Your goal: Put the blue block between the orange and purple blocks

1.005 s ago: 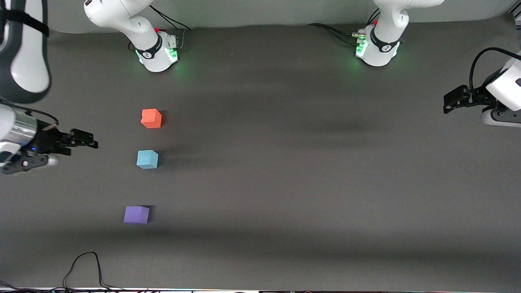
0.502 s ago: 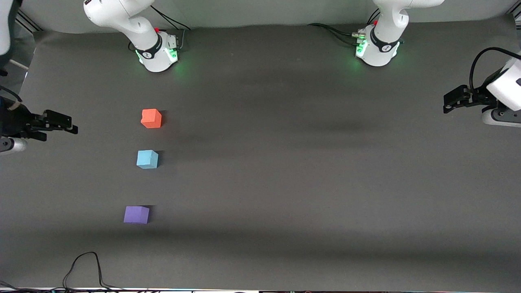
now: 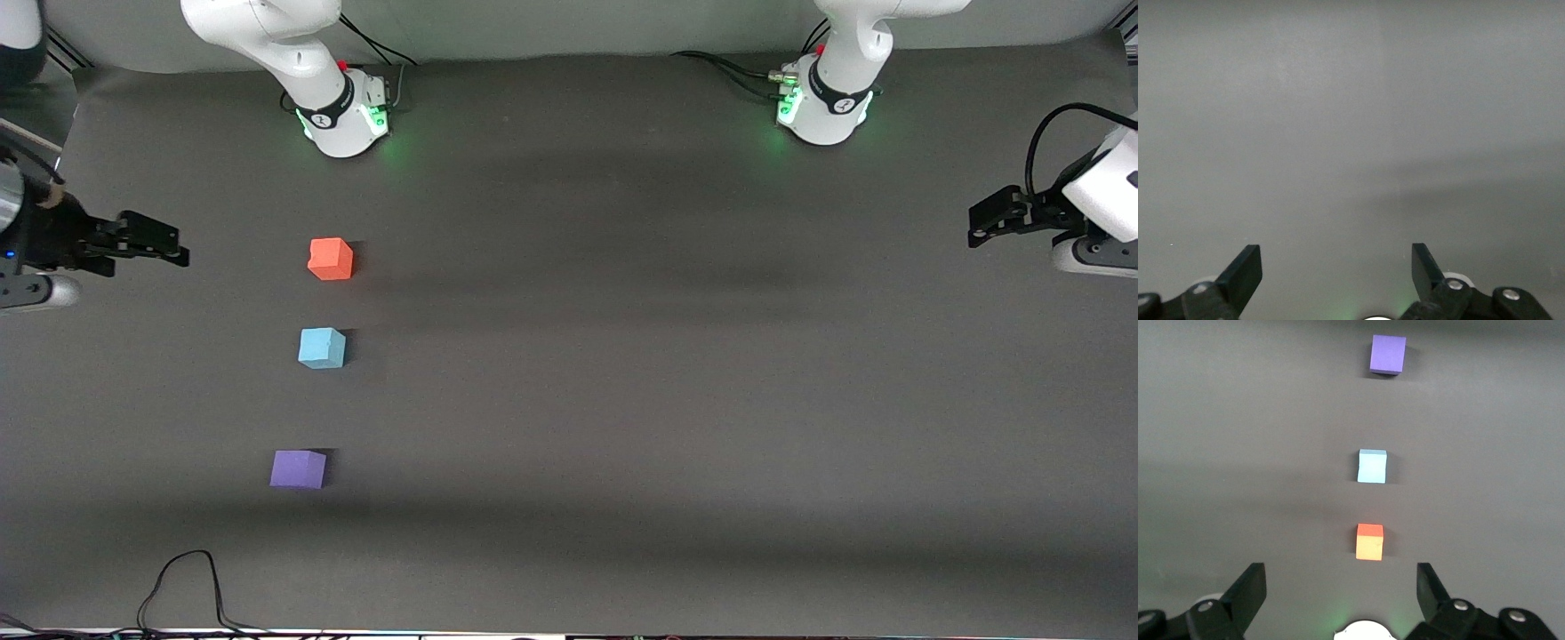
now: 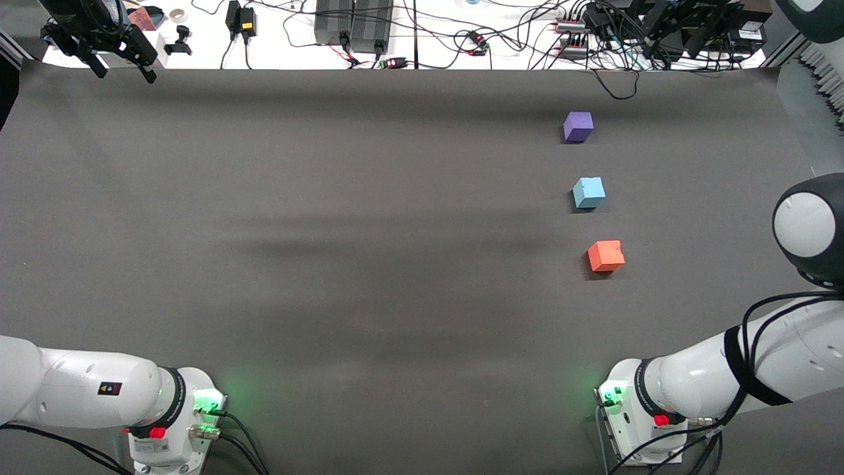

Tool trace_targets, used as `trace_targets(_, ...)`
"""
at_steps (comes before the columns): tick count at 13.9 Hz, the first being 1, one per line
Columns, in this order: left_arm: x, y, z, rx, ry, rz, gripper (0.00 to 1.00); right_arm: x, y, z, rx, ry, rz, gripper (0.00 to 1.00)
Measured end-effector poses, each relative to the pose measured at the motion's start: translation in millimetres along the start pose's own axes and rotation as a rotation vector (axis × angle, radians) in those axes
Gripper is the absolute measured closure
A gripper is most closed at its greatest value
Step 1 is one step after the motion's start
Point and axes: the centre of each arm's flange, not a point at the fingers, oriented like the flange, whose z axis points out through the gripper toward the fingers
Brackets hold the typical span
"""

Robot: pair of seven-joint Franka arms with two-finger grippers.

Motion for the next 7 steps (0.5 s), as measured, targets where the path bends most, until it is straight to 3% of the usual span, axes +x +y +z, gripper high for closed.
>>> trace_targets(2,0,0,0,0.000,0.000,0.000,0.00,-6,7,18,0.007,0.031,0.010,0.00)
trace_targets(7,0,0,0,0.000,-0.002,0.000,0.00,-16,17,38,0.014,0.032,0.026,0.00)
